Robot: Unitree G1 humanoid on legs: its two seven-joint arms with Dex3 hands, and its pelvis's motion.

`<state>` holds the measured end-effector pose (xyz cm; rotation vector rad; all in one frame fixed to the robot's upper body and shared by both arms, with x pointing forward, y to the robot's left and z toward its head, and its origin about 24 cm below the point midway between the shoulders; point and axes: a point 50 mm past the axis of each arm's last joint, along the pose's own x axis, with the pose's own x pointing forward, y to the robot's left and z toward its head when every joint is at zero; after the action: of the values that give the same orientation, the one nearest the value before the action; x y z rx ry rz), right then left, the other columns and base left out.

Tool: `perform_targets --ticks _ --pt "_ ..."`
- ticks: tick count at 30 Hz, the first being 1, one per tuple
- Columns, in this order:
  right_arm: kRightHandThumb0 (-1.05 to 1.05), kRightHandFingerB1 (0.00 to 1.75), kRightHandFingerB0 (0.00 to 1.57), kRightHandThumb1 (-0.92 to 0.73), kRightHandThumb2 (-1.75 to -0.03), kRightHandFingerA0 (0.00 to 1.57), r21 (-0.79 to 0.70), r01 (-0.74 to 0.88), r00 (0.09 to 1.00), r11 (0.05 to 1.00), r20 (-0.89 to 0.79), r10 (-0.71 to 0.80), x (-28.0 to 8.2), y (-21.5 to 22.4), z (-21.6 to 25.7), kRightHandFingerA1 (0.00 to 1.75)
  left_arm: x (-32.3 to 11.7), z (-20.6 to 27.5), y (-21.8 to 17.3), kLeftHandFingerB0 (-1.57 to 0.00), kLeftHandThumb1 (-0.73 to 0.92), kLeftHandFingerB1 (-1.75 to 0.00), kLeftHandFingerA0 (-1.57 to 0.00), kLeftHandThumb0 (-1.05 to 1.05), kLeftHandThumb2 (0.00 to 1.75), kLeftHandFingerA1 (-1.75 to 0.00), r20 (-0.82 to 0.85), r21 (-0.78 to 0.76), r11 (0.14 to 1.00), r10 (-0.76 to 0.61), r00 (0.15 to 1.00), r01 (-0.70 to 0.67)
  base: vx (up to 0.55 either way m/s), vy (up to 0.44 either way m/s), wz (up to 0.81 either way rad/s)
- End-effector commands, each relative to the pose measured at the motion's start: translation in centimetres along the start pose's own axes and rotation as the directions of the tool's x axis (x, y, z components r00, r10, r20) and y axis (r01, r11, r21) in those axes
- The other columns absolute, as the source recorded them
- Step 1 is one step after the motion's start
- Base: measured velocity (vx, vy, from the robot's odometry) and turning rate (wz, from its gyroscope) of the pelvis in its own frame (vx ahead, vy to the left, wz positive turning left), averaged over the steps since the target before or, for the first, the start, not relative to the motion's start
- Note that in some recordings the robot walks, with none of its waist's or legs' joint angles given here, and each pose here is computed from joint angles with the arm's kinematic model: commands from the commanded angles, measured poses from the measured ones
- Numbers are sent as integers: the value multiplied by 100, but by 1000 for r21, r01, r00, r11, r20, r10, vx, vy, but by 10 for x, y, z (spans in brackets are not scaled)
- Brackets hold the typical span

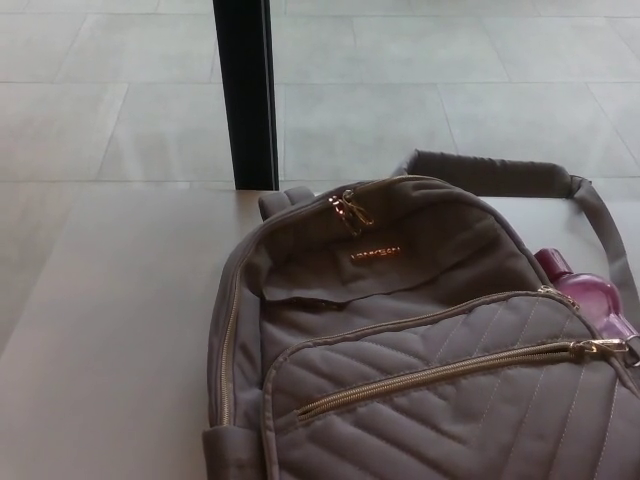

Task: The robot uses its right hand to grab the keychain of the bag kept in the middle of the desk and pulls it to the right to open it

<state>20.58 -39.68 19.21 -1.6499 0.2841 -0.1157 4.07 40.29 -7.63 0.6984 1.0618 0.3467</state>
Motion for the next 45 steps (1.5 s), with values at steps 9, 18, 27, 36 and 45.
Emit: perform_targets --ticks 9,18,27,36,45 --pt "-75 36 0 -65 -59 20 624 499 714 601 -689 123 -100 94 -131 77 1 -1 0 -63 58 -43 -42 -67 58 -55 -21 -71 997 -6 1000 5 0 0 0" --pt "-35 53 0 -49 -100 138 528 812 408 248 -818 405 -146 193 -112 133 3 -1 0 -53 57 -39 -41 -67 58 -60 -59 -184 983 14 998 -25 0 0 0" --pt "-56 49 14 -52 -75 100 650 741 488 172 -696 527 -157 223 -87 147 1 -3 3 -41 59 -35 -29 -69 59 -45 -62 -213 977 10 998 -23 0 0 0" --pt "-53 45 16 -64 -59 50 759 619 581 201 -615 533 -147 225 -74 103 1 -6 3 -44 60 -35 -51 -72 59 -88 -80 -230 973 5 997 -23 0 0 0" --pt "-55 49 10 -51 -84 31 820 533 622 209 -548 559 -148 228 -69 72 1 -9 6 -32 52 -47 -75 -81 93 -102 -115 -221 975 3 993 -29 0 0 0"
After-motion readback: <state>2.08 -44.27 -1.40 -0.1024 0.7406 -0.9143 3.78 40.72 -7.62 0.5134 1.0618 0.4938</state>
